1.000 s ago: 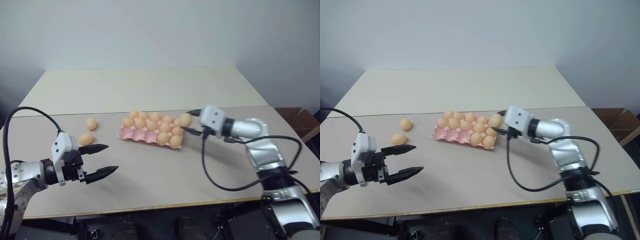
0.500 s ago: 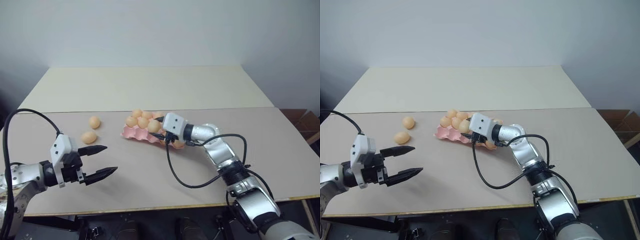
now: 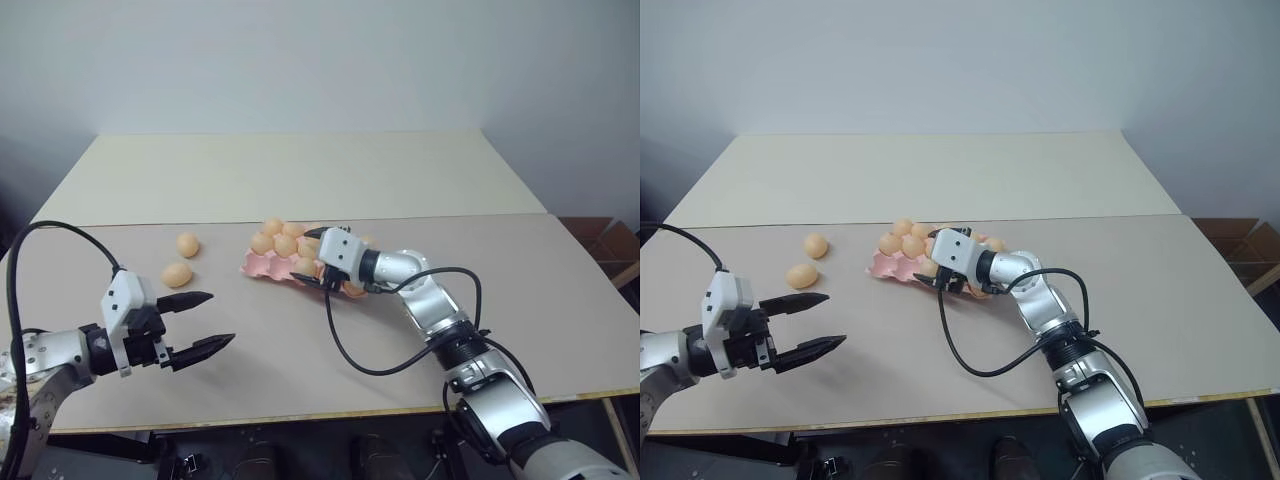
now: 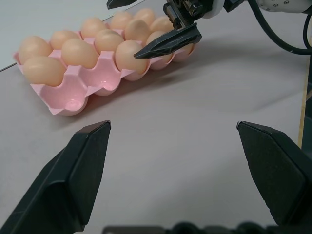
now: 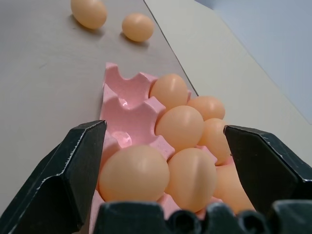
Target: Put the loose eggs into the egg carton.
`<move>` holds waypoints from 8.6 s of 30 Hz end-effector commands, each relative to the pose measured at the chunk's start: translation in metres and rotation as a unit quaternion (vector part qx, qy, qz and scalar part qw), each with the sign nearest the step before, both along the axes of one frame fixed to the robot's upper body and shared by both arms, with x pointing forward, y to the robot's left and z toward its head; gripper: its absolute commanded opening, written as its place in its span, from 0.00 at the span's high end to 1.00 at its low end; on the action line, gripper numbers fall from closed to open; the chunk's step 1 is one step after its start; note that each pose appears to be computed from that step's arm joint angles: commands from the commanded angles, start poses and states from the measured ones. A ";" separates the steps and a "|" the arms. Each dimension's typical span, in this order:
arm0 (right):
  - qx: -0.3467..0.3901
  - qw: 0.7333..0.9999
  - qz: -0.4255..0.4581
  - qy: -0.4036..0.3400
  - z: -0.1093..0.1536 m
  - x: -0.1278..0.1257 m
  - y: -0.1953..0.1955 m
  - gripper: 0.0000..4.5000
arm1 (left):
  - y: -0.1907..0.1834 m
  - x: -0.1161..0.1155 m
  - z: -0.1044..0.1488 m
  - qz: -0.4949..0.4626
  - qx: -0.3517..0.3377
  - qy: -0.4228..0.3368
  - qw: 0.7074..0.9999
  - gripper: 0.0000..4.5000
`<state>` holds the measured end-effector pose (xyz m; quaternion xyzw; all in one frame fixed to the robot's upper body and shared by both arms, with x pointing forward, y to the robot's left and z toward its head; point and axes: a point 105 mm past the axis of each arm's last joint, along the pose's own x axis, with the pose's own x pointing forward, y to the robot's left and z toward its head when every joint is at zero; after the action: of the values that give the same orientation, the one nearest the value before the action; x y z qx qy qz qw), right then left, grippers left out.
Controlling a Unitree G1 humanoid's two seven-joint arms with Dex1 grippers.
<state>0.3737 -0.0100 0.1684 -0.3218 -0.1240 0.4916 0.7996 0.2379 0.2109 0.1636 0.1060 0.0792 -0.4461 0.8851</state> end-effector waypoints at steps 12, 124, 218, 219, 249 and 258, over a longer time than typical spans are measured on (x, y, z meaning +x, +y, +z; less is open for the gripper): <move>-0.081 0.997 -0.001 0.018 0.035 -0.063 -0.122 0.00 | 0.033 -0.006 0.010 0.082 0.023 -0.038 0.996 0.00; -0.035 0.971 -0.234 0.041 0.020 -0.095 -0.181 0.00 | -0.084 0.158 -0.001 -0.007 -0.126 0.010 0.992 0.01; -0.052 0.973 -0.218 0.050 0.016 -0.084 -0.179 0.00 | 0.046 0.211 -0.032 0.398 -0.052 -0.003 0.916 0.58; -0.052 0.973 -0.219 0.049 0.016 -0.084 -0.180 0.00 | 0.040 0.210 -0.028 0.374 -0.054 -0.012 0.926 0.58; -0.039 0.967 -0.246 0.051 0.006 -0.095 -0.177 0.00 | -0.056 0.159 0.003 0.049 -0.066 -0.023 0.996 0.36; -0.042 0.968 -0.244 0.049 0.006 -0.094 -0.177 0.00 | -0.050 0.155 0.022 0.068 -0.059 -0.070 0.993 0.01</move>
<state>0.2795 -0.1881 0.1636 -0.3402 0.0393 0.3077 0.8877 0.3971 0.1573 0.1625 0.0711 0.0378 -0.3803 0.9214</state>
